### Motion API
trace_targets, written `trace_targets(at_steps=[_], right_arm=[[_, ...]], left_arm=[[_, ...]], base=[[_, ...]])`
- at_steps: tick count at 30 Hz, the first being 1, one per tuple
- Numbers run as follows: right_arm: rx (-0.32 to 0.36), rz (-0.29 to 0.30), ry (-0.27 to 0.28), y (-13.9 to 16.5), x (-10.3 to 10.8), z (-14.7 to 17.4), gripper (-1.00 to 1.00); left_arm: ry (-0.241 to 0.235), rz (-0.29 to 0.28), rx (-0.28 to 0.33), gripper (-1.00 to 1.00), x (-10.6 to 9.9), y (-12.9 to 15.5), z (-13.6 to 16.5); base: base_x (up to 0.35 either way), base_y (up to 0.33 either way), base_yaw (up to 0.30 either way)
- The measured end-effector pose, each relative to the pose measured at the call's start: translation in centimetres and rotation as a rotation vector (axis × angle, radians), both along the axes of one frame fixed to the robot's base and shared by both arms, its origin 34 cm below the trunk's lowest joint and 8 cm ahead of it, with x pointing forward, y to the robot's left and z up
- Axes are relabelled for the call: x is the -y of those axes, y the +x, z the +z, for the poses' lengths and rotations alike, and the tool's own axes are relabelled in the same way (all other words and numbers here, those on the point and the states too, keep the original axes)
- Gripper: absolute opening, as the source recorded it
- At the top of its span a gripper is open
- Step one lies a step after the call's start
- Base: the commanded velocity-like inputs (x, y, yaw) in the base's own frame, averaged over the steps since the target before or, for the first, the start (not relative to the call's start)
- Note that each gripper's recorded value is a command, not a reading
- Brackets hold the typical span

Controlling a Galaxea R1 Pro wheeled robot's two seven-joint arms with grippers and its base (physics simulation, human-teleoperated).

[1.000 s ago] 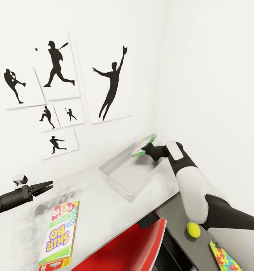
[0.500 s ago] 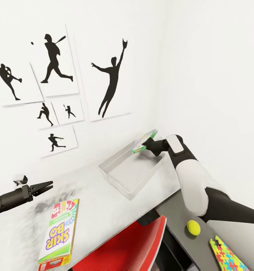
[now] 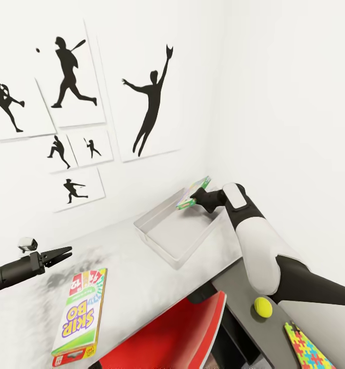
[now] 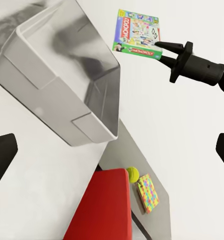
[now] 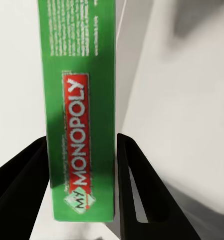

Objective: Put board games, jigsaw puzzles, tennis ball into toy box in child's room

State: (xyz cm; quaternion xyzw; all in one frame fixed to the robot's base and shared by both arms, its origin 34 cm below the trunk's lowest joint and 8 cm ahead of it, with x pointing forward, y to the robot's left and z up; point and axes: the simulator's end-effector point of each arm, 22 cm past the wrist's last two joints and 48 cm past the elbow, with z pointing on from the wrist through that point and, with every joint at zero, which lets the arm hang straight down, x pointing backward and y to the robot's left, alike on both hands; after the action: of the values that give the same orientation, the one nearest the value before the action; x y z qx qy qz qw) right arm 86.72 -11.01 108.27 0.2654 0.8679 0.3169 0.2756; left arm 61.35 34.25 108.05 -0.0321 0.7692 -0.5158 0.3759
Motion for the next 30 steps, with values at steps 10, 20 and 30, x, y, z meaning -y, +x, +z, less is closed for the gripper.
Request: trace_targets(at_steps=[10,20,30], right_arm=[[0.044,-0.041,0.020,0.8,0.6,0.7,-1.00],[0.092,-0.063,0.039,1.8,0.9,1.5,-1.00],[0.082,-0.057,0.041,1.8,0.8,0.9,-1.00]], left_arm=[[0.001,0.013,-0.004,1.00,0.0,0.0,-0.5],[0.010,-0.012,-0.002,1.00,0.9,0.5,-0.3],[0.009,-0.012,-0.010,1.00,0.9,0.5,-0.7]], base=[[0.000,0.000,0.000],[0.000,0.000,0.000],[0.000,0.000,0.000]])
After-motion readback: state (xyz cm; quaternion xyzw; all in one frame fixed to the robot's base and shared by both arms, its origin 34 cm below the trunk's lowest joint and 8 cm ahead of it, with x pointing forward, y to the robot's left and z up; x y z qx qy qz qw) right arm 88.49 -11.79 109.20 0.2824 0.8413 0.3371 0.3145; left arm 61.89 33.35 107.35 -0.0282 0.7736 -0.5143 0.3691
